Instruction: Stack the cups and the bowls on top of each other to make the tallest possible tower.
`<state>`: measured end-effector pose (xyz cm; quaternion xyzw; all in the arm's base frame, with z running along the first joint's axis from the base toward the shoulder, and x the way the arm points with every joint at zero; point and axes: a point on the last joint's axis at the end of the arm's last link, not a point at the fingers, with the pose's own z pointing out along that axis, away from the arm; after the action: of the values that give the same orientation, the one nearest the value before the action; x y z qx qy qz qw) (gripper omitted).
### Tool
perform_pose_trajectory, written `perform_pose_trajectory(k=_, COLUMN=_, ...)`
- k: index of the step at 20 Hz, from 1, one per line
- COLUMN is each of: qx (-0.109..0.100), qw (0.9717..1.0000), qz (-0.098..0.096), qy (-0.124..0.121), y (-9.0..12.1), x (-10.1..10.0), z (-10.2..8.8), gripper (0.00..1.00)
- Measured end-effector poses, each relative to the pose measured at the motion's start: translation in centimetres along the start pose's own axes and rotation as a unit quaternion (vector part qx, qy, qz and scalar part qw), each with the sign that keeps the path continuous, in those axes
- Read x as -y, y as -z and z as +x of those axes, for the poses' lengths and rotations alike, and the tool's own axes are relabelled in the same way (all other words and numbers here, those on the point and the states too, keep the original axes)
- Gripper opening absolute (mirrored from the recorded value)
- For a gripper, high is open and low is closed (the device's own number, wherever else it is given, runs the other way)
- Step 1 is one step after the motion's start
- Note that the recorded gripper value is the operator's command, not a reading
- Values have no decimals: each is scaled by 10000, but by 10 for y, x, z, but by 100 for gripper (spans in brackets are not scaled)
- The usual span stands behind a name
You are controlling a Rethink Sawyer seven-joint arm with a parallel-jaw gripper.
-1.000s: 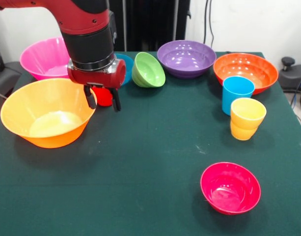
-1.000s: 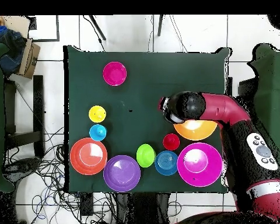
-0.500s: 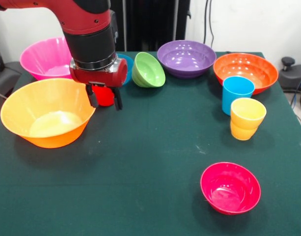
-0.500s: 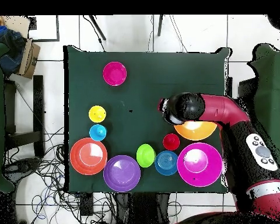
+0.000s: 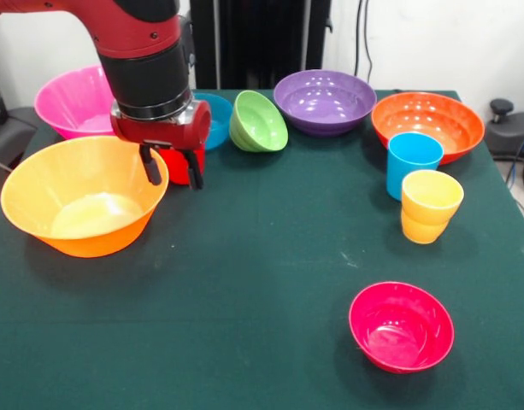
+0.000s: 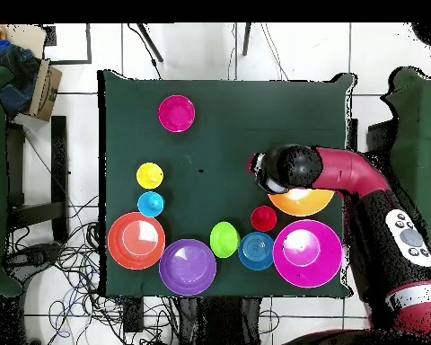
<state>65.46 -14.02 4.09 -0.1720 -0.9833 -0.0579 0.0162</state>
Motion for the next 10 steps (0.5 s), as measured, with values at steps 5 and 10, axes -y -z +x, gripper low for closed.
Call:
perform_pose_trajectory(k=5, qx=-8, qw=10000, qz=-5, qy=-62, y=0, x=9, z=0, gripper=100)
perform_pose_trajectory(k=10, qx=-14, qw=10000, qz=-7, qy=-82, y=0, x=11, z=1, gripper=100)
